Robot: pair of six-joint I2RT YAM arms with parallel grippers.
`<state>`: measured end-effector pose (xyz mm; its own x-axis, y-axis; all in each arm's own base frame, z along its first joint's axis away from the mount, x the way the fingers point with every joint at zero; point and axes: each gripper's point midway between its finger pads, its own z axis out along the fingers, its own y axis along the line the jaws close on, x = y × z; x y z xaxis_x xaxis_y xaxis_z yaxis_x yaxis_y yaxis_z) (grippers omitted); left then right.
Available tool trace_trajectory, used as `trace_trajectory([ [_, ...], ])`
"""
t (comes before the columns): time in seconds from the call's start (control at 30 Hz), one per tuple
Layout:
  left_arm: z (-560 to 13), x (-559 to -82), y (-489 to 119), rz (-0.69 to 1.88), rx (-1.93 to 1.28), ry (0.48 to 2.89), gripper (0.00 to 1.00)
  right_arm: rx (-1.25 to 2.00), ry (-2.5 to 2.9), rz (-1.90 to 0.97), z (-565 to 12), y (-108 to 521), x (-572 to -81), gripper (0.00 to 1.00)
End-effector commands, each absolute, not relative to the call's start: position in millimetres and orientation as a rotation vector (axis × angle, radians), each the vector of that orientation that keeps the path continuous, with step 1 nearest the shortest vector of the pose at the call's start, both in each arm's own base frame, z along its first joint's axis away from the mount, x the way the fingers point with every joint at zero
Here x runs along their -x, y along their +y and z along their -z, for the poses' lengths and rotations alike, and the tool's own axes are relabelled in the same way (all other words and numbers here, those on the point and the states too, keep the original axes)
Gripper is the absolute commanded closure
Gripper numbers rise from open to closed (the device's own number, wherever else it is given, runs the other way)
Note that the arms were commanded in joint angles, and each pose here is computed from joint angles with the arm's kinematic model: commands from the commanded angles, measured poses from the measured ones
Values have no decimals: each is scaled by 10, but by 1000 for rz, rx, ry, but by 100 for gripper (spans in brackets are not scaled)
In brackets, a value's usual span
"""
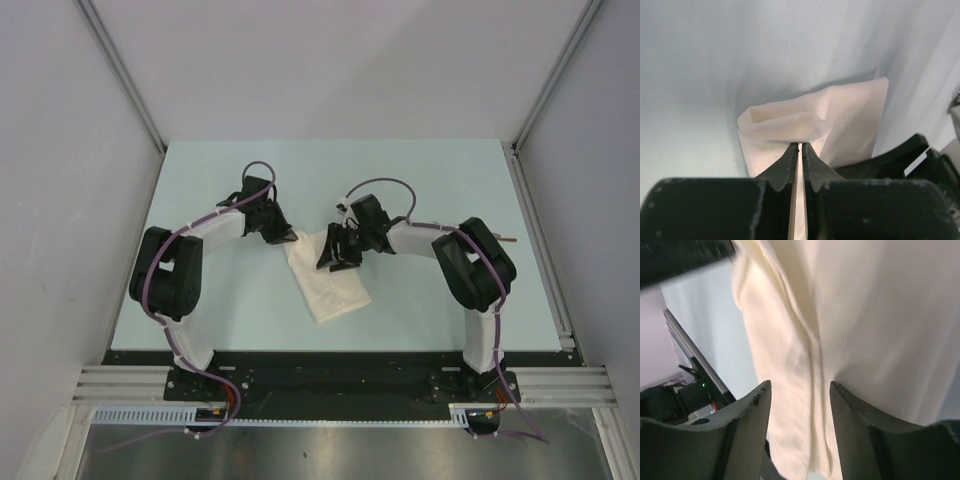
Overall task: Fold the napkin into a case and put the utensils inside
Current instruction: Fold the lower triangle-folded napkin at the center of the board.
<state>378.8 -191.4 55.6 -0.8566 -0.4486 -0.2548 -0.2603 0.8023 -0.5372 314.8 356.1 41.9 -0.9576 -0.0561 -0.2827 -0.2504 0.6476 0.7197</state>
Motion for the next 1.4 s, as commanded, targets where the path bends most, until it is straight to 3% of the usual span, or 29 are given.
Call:
trace_trajectory([
  [0.0,-732,-3917,-2024,767,507,2564,90,271,2667,-1180,-565,3413,-2751,44],
  [0.2,-743,-3887,-2068,788,492,2569,90,277,2689,-1124,-576,3315,-2400,45],
  [0.47,-706,-3903,-2149,828,492,2585,90,260,2700,-1108,-494,3301,-2295,50],
  [0.67,-695,-3939,-2152,823,503,2583,90,261,2717,-1124,-396,3368,-2231,63],
  [0.8,-590,-3954,-2157,812,526,2605,91,257,2720,-1123,-390,3371,-2205,79],
  [1.37,-376,-4009,-2177,772,531,2636,91,285,2731,-947,-234,3203,-2239,95],
])
